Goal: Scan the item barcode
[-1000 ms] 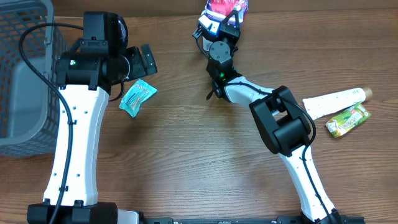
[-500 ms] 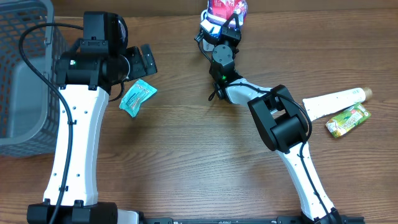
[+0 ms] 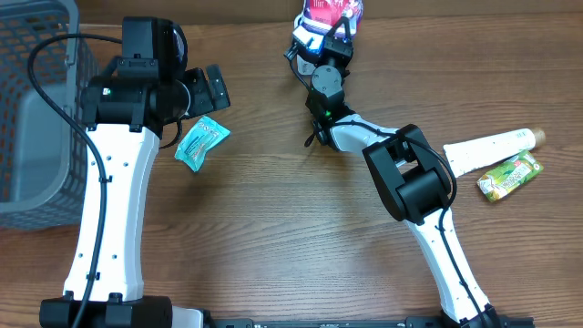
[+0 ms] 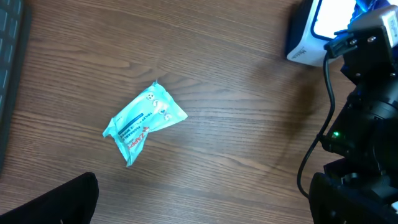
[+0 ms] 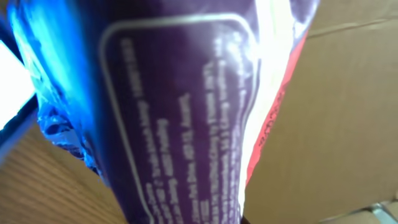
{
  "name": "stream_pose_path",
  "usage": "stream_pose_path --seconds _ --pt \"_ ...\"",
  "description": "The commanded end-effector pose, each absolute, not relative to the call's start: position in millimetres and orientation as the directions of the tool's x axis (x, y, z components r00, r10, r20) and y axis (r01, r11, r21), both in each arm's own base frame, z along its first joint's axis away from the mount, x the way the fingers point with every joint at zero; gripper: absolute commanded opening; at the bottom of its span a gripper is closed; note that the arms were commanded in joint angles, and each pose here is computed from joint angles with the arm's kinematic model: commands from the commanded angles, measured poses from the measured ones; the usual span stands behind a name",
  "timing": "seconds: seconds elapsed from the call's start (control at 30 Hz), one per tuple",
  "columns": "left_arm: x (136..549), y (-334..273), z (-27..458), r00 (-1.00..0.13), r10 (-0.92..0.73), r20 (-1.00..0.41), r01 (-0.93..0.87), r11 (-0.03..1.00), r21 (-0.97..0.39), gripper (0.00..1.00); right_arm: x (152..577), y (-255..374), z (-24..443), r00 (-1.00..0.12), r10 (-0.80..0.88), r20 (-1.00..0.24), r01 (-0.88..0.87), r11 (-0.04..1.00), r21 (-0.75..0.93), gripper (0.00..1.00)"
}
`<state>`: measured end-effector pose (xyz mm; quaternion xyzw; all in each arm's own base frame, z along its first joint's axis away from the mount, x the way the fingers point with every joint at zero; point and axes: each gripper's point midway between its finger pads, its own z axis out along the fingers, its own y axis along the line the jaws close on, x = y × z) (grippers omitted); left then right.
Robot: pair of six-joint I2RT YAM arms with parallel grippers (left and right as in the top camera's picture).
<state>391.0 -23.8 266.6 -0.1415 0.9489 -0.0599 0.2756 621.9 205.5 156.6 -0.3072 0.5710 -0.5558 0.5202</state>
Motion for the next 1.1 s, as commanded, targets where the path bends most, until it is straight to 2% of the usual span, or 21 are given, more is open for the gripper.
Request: stream_pose_path --seconds 0.0,0.7,0.87,1.07 --pt "393 -25 268 -0.811 -0.283 -0.512 -0.217 0.958 -0.186 1.0 621 209 168 -0.274 -0.926 -0.261 0.26 0.19 -0.947 0.04" --pt "393 -25 268 -0.811 -0.283 -0.512 -0.216 0.958 -0.186 1.0 618 211 168 -0.296 -0.922 -0.249 0.251 0.177 -0.952 0.04" --pt "393 -25 268 -0.811 -0.283 -0.512 -0.217 0.958 -0.186 1.0 615 207 188 -0.319 -0.91 -0.266 0.261 0.185 -0.947 0.04" --pt "393 -25 268 -0.811 -0.283 -0.512 -0.216 0.958 -0.186 0.99 602 199 251 -0.327 -0.876 -0.354 0.329 0.246 -0.912 0.04"
